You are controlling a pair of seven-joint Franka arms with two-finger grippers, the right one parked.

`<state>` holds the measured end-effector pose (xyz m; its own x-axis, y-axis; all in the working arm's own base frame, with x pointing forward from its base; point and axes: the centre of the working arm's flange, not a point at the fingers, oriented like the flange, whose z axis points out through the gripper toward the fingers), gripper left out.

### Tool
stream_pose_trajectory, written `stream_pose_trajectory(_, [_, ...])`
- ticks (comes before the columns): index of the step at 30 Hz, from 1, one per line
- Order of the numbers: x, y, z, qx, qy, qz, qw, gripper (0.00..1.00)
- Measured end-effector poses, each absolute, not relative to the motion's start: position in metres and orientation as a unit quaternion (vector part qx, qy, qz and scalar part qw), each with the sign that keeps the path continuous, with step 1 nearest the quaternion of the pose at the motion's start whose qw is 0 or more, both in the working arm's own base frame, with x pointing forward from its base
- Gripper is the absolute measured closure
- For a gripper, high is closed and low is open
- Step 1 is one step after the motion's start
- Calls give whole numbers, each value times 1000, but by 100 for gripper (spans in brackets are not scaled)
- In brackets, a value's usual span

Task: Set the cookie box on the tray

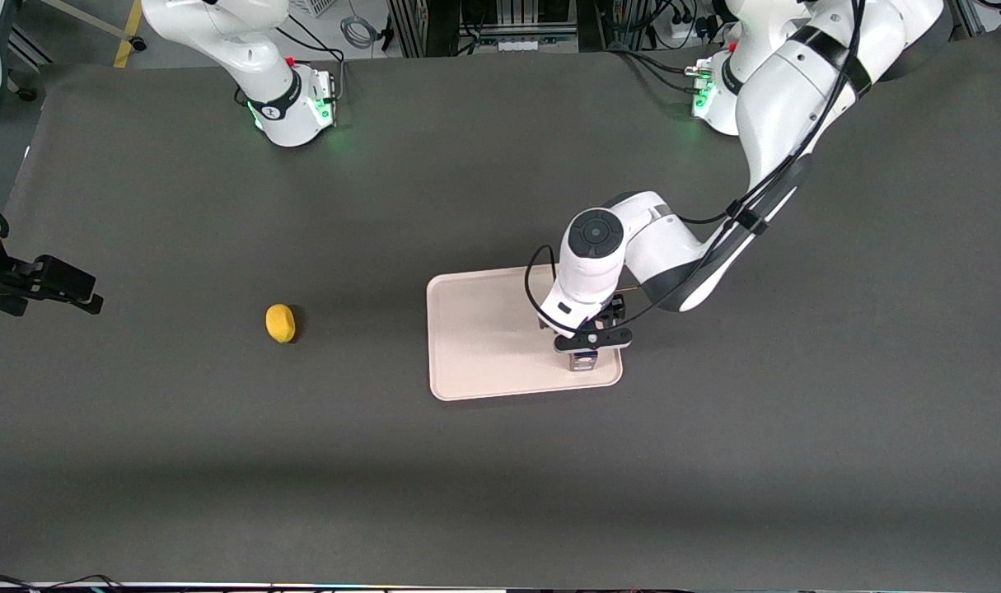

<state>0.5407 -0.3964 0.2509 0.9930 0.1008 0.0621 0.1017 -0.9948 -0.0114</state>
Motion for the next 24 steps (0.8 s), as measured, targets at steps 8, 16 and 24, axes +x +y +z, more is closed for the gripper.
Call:
stream_pose_trajectory(8, [542,-396,252,-998,-53,-32,7,0])
stream_pose_trajectory(16, [549,-393,281,-997,-63,-42,11,0])
stream_pose_trajectory(24, [550,-394,350,-998,-58,-33,22,0])
